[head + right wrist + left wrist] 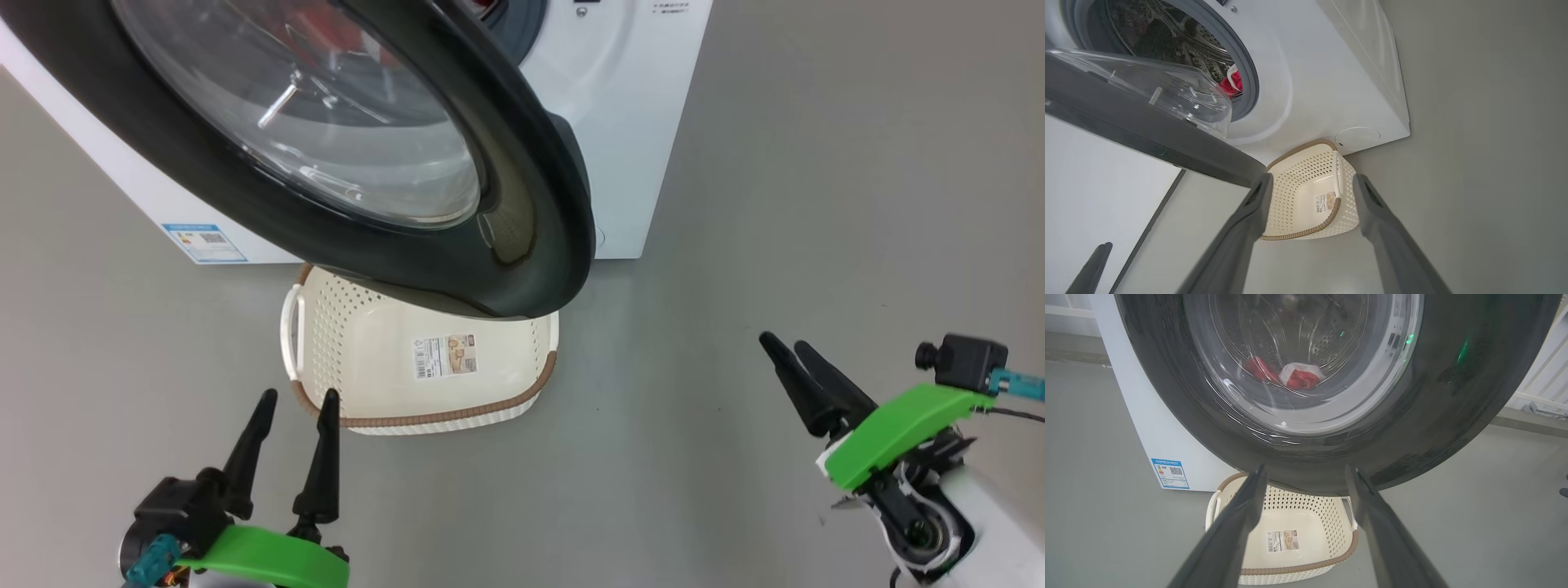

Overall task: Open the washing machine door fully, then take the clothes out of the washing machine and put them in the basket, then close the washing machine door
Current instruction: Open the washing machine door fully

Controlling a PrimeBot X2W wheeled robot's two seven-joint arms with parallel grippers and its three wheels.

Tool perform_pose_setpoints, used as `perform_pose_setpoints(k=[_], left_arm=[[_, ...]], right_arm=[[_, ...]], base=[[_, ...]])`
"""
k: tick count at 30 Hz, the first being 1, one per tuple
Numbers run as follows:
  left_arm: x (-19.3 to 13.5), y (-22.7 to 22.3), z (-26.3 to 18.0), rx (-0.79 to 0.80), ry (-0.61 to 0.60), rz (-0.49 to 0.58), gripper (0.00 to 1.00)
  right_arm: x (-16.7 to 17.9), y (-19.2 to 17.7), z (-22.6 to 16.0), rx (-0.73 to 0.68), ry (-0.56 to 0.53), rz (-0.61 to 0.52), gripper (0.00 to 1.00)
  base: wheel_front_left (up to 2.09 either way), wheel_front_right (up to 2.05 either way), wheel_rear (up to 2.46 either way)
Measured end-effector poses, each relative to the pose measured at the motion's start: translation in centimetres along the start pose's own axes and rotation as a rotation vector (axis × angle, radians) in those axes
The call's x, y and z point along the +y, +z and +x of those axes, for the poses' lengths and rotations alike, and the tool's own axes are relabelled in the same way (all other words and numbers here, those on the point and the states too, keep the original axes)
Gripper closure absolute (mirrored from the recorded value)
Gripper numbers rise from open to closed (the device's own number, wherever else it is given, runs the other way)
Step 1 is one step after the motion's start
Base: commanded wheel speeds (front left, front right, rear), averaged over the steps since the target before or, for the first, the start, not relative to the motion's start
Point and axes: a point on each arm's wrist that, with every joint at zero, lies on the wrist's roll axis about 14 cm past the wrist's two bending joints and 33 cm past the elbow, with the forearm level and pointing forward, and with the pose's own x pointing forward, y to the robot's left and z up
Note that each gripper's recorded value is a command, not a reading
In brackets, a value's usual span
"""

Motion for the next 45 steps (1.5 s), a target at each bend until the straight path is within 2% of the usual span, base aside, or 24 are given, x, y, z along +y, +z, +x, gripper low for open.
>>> perform_pose_setpoints(k=[6,14,21,26,38,45], left_arm=[[-0.1,-0.1,0.1,0.003,-0.004,0.005,0.0],[-0.3,-0.3,0.3,0.009,-0.009,0.004,0.0],[-0.3,-0.4,0.3,0.011,-0.01,0.004,0.0],[-0.2,-0.3,0.3,0.009,-0.006,0.005,0.0],[0.0,-0.1,0.1,0.003,0.0,0.006,0.0],[0.1,0.0,0.1,0.0,0.001,0.006,0.0]], right_arm=[[-1.3,-1.0,-0.7,-0.028,-0.025,-0.131,0.0],[-1.3,-2.1,-0.9,-0.013,-0.002,-0.311,0.0],[0.4,1.3,-0.3,-0.135,0.03,-0.462,0.0],[0.1,1.5,-1.1,-0.178,0.007,-0.545,0.0],[-0.1,3.7,-3.6,-0.333,-0.078,-0.59,0.0],[-0.9,3.0,-4.4,-0.327,-0.113,-0.586,0.0]], base=[[0.0,0.0,0.0],[0.0,0.0,0.0],[0.0,0.0,0.0],[0.0,0.0,0.0],[0.0,0.0,0.0],[0.0,0.0,0.0]])
